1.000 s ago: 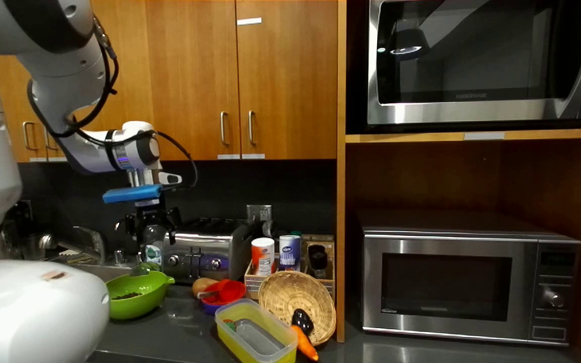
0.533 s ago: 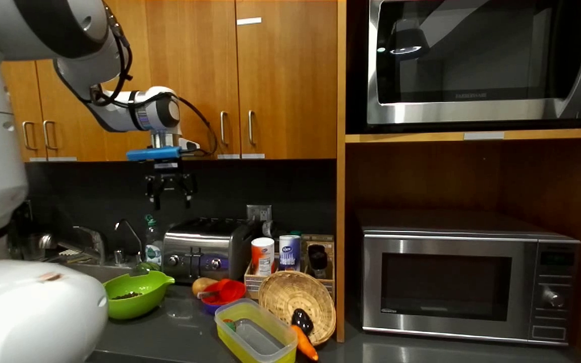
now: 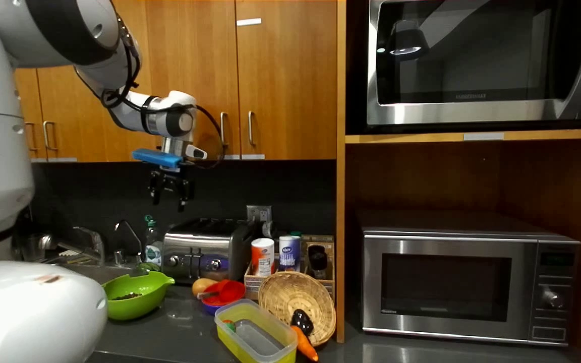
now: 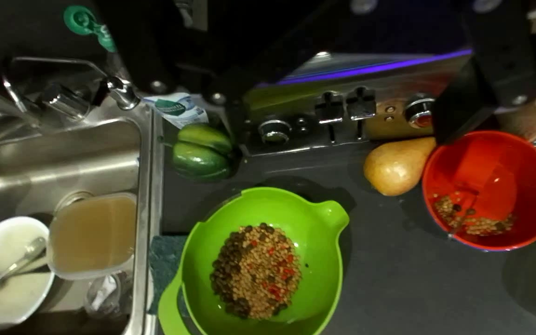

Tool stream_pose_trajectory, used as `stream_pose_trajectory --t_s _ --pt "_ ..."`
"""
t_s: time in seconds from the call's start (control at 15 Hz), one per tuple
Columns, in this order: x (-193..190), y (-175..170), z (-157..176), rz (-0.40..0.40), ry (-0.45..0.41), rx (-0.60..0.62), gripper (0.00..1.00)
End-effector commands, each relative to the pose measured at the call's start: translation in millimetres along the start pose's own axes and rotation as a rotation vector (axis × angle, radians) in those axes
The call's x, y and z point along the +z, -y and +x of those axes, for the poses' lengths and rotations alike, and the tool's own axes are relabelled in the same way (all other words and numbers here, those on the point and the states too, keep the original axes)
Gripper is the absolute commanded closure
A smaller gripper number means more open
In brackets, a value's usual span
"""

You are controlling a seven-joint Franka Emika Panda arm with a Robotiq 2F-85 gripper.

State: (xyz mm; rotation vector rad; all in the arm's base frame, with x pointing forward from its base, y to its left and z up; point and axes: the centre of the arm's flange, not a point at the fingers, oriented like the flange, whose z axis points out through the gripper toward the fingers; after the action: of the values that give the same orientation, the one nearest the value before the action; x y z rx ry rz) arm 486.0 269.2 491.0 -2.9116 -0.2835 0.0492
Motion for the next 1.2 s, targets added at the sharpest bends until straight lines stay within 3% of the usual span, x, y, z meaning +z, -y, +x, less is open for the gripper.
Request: stream_pose_trajectory --t_s 0.0,0.47,0.87,1.13 --pt "34 5 -6 0.094 -0.061 0.098 0.00" --pt "92 4 -46 0.155 -0.136 0.174 0.00" --pt "100 24 -58 0.067 -0.113 0.082 0.00" --pt "105 11 -59 0.003 -0.117 0.109 0.00"
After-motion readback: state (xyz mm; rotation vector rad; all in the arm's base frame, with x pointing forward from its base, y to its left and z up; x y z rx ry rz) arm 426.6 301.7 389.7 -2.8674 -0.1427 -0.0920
